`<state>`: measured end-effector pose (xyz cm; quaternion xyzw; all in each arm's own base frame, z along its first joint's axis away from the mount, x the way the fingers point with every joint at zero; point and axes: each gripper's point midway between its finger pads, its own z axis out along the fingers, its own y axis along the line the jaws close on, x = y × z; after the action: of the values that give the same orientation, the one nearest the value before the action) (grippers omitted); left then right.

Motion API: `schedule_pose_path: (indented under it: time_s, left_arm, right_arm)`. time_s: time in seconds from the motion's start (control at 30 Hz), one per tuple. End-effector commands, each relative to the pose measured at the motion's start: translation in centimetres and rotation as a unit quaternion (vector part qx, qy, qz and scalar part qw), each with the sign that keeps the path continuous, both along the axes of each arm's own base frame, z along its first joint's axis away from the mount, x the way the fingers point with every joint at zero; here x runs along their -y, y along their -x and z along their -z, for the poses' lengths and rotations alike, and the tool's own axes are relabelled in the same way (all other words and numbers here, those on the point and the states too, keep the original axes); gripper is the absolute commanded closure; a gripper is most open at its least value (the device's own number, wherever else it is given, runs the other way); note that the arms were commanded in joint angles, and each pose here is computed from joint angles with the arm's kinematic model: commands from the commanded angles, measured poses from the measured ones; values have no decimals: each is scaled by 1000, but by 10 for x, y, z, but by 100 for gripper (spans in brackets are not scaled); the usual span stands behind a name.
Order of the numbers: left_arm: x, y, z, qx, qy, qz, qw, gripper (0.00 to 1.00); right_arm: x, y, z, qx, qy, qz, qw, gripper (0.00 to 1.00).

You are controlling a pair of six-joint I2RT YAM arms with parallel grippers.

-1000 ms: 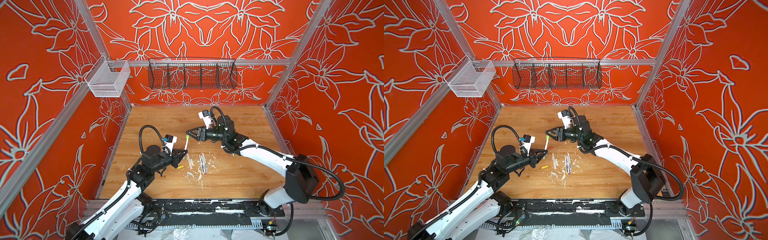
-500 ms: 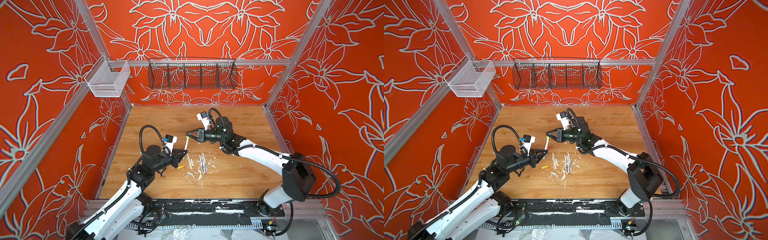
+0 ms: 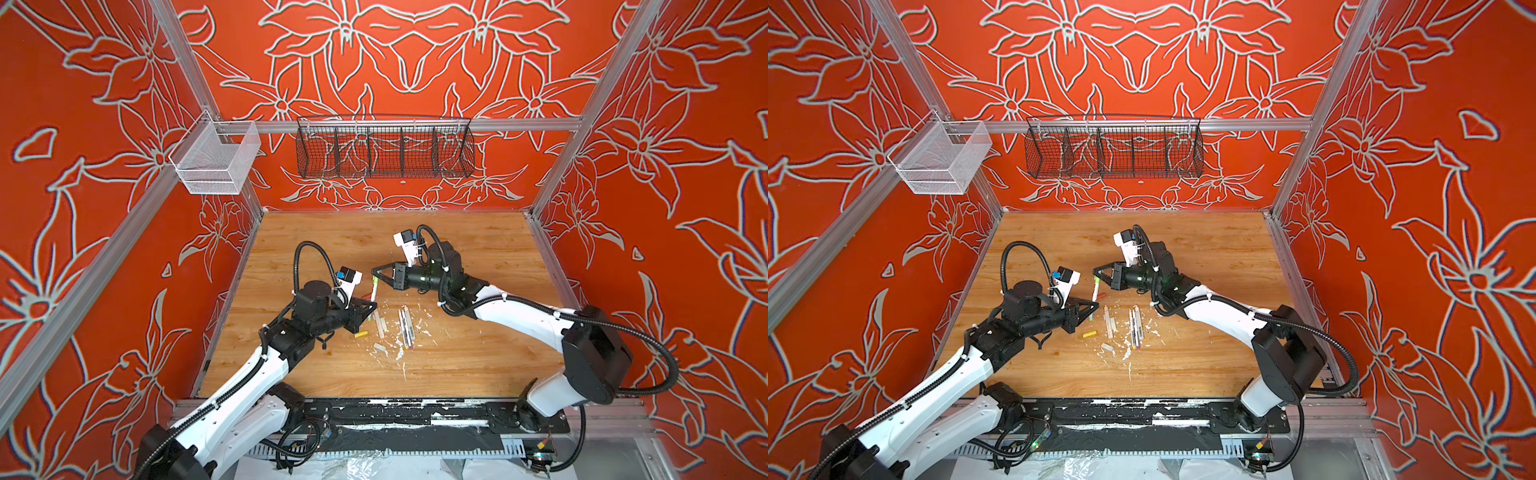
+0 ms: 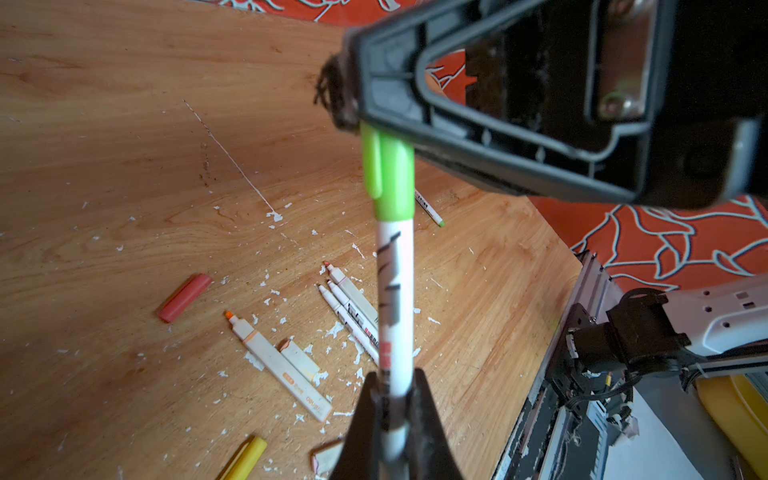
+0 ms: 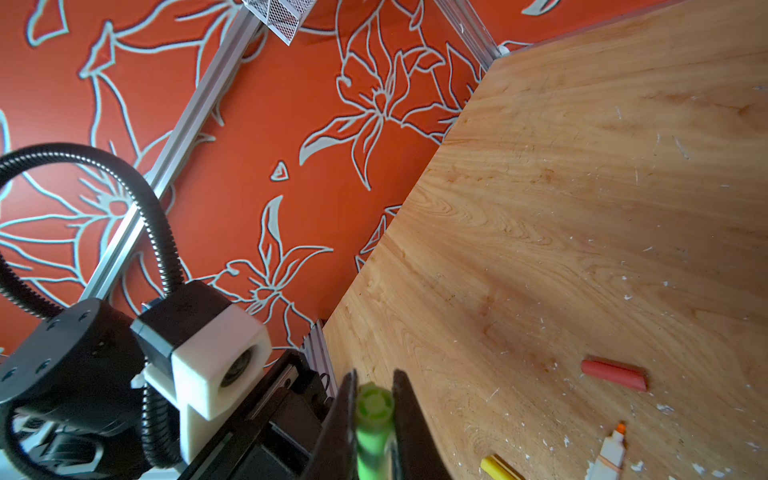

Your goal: Insert the pens into the pen caps

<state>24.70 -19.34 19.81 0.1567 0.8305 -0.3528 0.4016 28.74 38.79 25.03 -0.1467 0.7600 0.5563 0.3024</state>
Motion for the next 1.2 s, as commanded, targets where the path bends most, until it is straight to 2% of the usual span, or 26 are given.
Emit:
schedule_pose_path:
  time_s: [0.0,0.2,0.47,0.5,0.67,0.73,0.8,0.9,1.0,1.17]
  left_arm:
    - [4,-32,-122,202,73,-16,977,100]
    - [5,-29,-119,193,81,-12,978,100]
    - [-1,-17,-91,147,97,-22,984,100]
    - [-1,-15,-86,139,98,-23,985,98]
    - [-11,-5,-61,95,84,-44,991,60]
    - [-17,2,-53,79,80,-55,992,38]
    - [-25,8,-46,67,73,-70,993,21]
    - [-40,15,-35,45,63,-108,991,1]
    - [-51,21,-29,25,58,-135,989,3]
    - [-54,29,-24,-9,55,-142,988,3]
  right_arm:
    - [-11,82,97,-145,85,-100,981,100]
    - [-2,72,86,-117,91,-71,986,100]
    - [8,18,38,-65,74,-20,995,100]
    - [12,9,32,-61,71,-11,996,100]
    - [49,-31,17,-43,76,35,996,100]
    - [69,-43,21,-47,92,48,994,100]
    - [89,-53,32,-59,119,59,989,100]
    - [119,-65,65,-98,190,64,975,100]
    - [147,-76,107,-146,288,56,945,100]
    - [194,-103,154,-160,435,93,881,100]
